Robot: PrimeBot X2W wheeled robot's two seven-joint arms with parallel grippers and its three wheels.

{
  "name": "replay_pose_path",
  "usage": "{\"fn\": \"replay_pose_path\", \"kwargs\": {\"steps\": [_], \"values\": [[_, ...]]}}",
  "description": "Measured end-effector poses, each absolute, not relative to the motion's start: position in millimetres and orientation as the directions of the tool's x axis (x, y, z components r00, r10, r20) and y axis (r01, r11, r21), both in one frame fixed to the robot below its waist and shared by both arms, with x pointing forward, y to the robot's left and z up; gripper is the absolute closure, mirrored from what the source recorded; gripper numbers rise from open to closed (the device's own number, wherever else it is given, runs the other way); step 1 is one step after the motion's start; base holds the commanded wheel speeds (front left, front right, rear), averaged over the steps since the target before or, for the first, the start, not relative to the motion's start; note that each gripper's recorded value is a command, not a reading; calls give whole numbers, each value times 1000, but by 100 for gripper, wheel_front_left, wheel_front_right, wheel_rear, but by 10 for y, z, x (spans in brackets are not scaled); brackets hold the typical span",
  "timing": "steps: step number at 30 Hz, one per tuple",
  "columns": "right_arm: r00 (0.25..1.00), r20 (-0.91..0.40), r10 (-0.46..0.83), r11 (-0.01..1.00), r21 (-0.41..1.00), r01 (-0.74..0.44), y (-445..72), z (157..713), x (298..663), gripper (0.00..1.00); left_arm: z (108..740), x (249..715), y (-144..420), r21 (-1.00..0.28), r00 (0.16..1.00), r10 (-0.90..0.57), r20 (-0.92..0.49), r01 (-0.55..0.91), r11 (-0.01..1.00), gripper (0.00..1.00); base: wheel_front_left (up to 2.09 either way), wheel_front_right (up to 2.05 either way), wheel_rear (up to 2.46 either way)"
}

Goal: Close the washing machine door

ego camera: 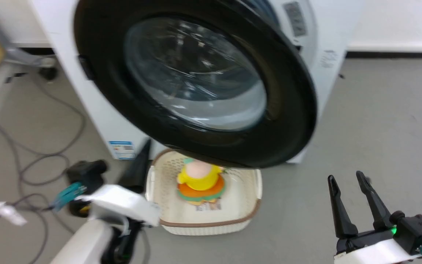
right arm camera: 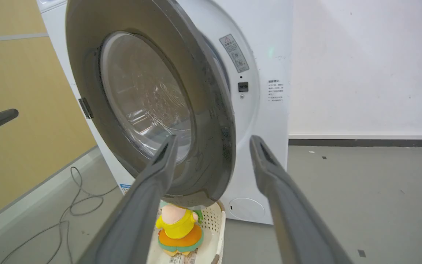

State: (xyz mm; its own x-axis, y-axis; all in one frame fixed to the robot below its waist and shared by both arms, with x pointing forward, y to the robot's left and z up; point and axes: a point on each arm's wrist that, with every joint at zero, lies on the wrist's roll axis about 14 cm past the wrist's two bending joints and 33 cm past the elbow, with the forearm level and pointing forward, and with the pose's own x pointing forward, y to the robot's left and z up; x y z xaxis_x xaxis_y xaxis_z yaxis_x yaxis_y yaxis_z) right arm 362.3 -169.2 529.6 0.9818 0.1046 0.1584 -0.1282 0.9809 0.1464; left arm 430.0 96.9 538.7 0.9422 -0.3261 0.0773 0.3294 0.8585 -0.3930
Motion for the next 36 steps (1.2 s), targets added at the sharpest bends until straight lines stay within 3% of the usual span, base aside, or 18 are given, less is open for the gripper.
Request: {"fn": "replay_pose_path", "kwargs": {"steps": [5, 12, 13, 14, 15, 20, 21, 22, 23, 29, 36], "values": [[970, 172, 171, 969, 147, -197, -1473, 5336, 3653, 0, 5579, 4006, 1533, -260, 978, -131, 164, 171, 951, 100, 0, 0, 0], [963, 172, 207, 961, 147, -233, -1356, 5337, 3626, 0, 5439, 3589, 1736, -151, 987, -29, 157, 53, 987, 100, 0, 0, 0], [963, 170, 211, 961, 147, -236, -1343, 5331, 3622, 0, 5416, 3550, 1739, -154, 988, -21, 152, 44, 987, 78, 0, 0, 0], [961, 171, 215, 959, 146, -241, -1329, 5334, 3621, 0, 5396, 3515, 1727, -135, 988, -29, 150, 49, 990, 13, 0, 0, 0], [960, 172, 219, 958, 146, -245, -1315, 5338, 3620, 0, 5384, 3486, 1727, -112, 988, -32, 150, 49, 992, 0, 0, 0, 0], [957, 161, 242, 953, 147, -266, -1252, 5302, 3622, 0, 5354, 3407, 1708, -103, 989, -16, 149, 31, 994, 0, 0, 0, 0], [956, 159, 248, 951, 147, -271, -1238, 5293, 3626, 23, 5343, 3395, 1703, -100, 989, -17, 147, 32, 995, 0, 0, 0, 0], [954, 156, 255, 949, 150, -278, -1217, 5286, 3631, 78, 5330, 3388, 1704, -100, 990, -14, 144, 29, 995, 0, 0, 0, 0], [952, 153, 263, 946, 150, -286, -1197, 5276, 3639, 100, 5324, 3387, 1707, -102, 990, -10, 143, 25, 994, 0, 0, 0, 0], [926, 125, 357, 921, 116, -371, -1026, 5246, 3780, 100, 5230, 3411, 1729, -101, 993, 12, 116, -1, 995, 0, 0, 0, 0], [887, 79, 455, 887, 49, -459, -998, 5255, 4326, 100, 5113, 3591, 1727, -128, 996, 32, 82, -21, 992, 0, 0, 0, 0]]}}
